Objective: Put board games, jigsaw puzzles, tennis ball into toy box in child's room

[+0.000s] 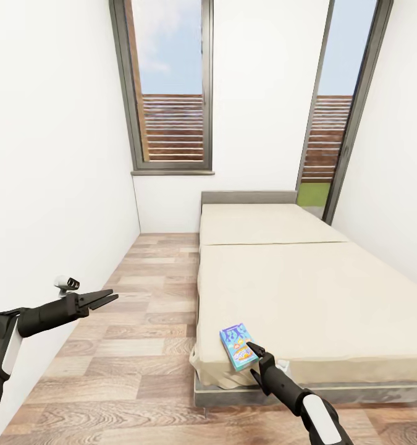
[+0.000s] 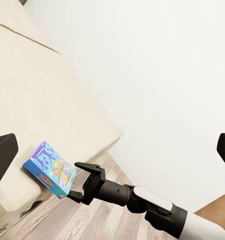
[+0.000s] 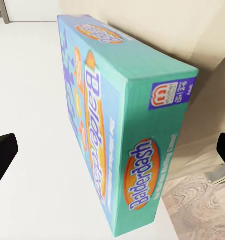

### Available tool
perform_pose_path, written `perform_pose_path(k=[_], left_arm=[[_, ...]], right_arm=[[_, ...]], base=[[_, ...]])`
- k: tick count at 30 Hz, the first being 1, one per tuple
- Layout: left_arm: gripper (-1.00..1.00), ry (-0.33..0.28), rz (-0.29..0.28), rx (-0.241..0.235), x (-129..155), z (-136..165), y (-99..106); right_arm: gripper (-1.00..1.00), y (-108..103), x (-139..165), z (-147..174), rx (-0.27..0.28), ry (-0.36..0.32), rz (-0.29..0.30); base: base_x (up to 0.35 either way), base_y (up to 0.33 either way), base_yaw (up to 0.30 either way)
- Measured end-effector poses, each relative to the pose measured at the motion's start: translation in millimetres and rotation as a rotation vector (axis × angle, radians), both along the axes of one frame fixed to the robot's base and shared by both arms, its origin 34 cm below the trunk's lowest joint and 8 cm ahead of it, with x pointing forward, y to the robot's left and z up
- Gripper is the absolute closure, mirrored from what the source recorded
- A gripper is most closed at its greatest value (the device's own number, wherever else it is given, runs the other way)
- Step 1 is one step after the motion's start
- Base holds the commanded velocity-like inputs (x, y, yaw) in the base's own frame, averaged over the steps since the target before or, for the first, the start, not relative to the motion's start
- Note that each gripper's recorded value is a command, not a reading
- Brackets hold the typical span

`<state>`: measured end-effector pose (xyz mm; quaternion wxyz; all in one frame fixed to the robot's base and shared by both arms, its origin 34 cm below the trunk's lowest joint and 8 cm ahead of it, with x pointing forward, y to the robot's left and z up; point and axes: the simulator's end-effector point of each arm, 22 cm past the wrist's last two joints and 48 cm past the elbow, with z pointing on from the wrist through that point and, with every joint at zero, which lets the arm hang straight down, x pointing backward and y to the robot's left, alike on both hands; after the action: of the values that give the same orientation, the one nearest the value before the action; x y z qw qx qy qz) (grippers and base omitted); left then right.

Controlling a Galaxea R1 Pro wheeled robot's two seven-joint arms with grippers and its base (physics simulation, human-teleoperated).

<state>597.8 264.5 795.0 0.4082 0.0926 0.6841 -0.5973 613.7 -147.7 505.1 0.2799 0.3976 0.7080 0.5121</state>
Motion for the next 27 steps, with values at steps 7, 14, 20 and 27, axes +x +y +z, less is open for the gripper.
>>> perform_pose_path(k=[7,14,20,27], left_arm=[[-1.00,-0.001,0.000,0.001,0,0,0],[-1.00,-0.002,0.000,0.001,0,0,0],[-1.00,-0.002,0.000,0.001,0,0,0],[-1.00,-0.002,-0.001,0.001,0,0,0]], right_arm=[[-1.00,0,0,0,0.000,0.000,0.000],[-1.00,0,0,0,0.001,0.000,0.001],[-1.00,0,-10,-9,-0.008,0.020,0.007],[-1.00,0,-16,-15,-0.007,0.032,0.006]], base=[[0.000,0.000,0.000],[0.014,0.000,0.000],[0.118,0.000,0.000],[0.030,0.000,0.000]])
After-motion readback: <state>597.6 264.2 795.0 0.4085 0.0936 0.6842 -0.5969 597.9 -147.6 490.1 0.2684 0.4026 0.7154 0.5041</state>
